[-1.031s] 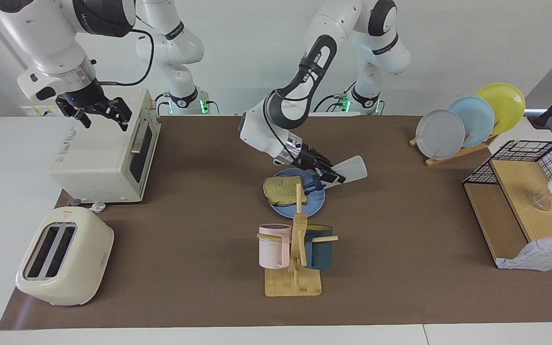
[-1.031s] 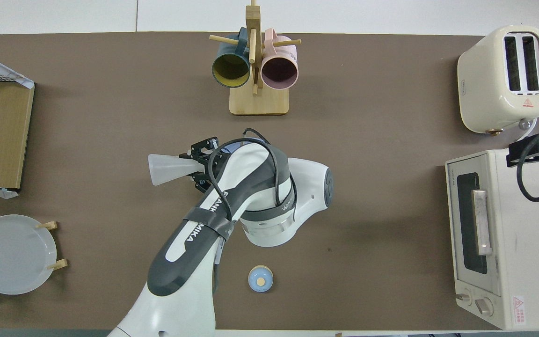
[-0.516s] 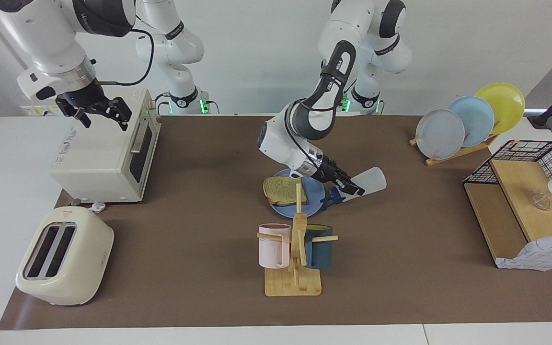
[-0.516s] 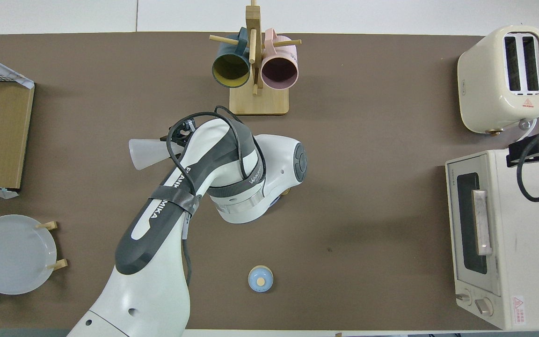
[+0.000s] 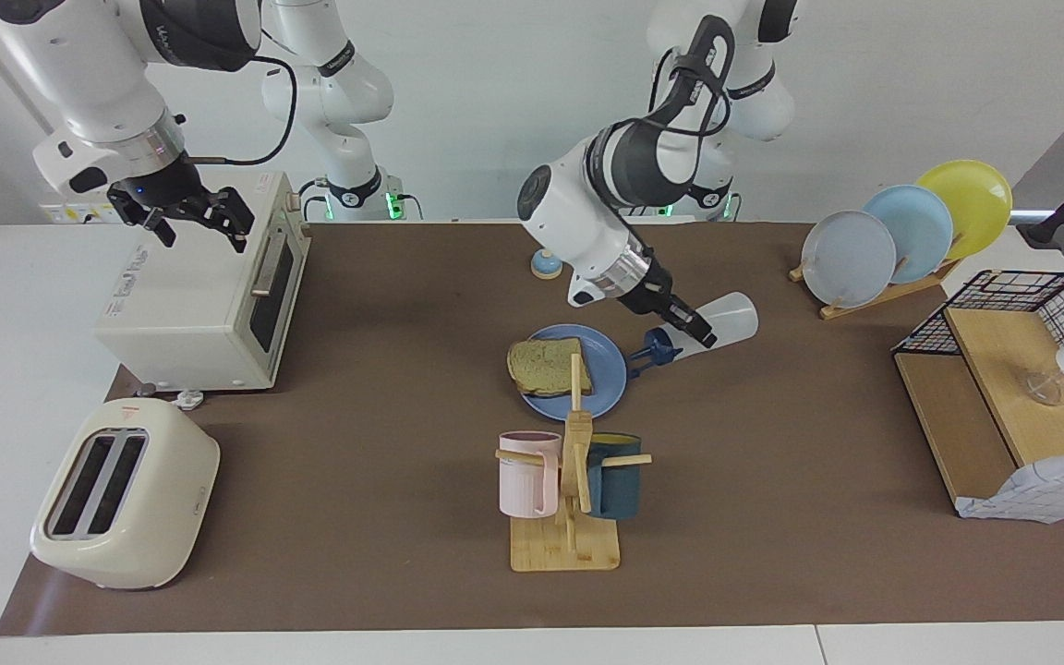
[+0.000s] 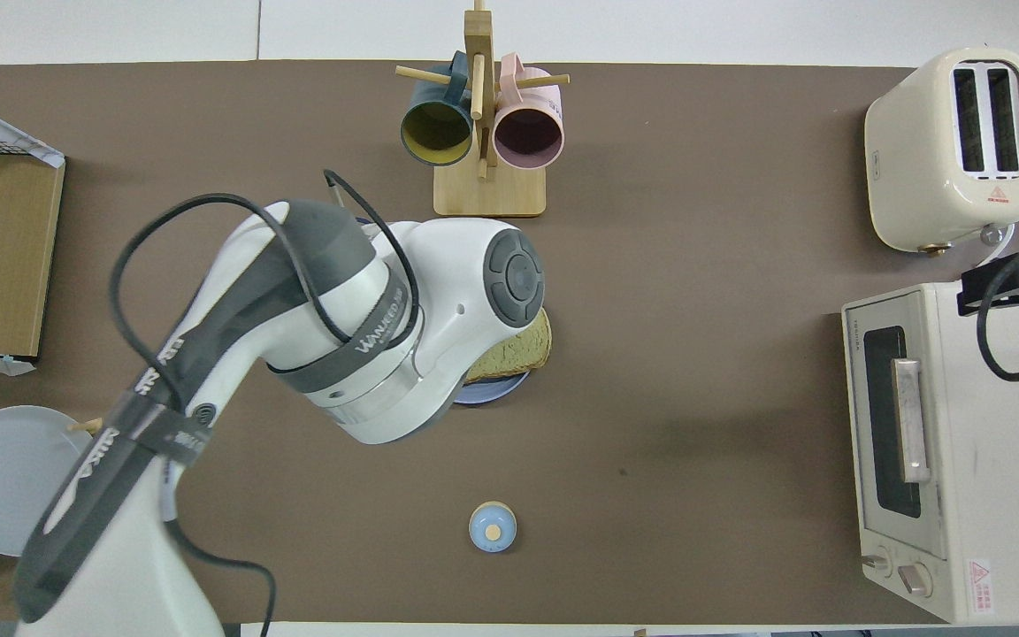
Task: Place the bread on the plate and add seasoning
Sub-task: 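Carry the bottle back beside the mug rack with the left gripper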
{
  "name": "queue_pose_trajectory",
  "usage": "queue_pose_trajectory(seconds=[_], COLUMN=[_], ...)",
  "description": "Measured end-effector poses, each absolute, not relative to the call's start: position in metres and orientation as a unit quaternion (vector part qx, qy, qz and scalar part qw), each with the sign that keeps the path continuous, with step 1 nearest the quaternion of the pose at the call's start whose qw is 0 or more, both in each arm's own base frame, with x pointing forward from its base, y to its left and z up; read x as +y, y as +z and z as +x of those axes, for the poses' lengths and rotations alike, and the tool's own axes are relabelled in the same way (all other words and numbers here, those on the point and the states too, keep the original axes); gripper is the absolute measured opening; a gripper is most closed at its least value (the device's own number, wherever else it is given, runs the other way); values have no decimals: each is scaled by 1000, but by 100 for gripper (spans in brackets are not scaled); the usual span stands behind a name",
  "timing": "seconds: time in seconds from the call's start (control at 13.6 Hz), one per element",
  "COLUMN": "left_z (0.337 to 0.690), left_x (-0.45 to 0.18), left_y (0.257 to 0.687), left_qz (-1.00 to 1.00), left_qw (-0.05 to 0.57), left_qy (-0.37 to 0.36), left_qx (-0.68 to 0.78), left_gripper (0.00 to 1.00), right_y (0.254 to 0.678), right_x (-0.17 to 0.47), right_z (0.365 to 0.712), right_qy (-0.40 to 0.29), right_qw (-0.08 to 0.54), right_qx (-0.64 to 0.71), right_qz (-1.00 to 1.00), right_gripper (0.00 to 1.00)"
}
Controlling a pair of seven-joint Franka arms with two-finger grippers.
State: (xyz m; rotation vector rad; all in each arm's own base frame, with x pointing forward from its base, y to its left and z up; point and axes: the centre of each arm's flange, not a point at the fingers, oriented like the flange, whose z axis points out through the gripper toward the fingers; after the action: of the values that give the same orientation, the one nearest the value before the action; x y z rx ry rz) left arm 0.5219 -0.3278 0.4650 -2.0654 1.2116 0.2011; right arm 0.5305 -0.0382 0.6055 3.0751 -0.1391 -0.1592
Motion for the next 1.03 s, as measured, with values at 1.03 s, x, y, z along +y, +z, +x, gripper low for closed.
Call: queue_pose_trajectory(seconds=[1.03], left_z=[580], left_x=[-200], left_y=[534], left_qz=[-944], left_qw=[117], left_qy=[-163], left_qx=[261], left_gripper=[38], right_y=[605], right_x=[-38], right_z=[530], right_qy=[-52], right_qw=[30], right_qx=[-45], right_qz=[997], right_gripper=[100])
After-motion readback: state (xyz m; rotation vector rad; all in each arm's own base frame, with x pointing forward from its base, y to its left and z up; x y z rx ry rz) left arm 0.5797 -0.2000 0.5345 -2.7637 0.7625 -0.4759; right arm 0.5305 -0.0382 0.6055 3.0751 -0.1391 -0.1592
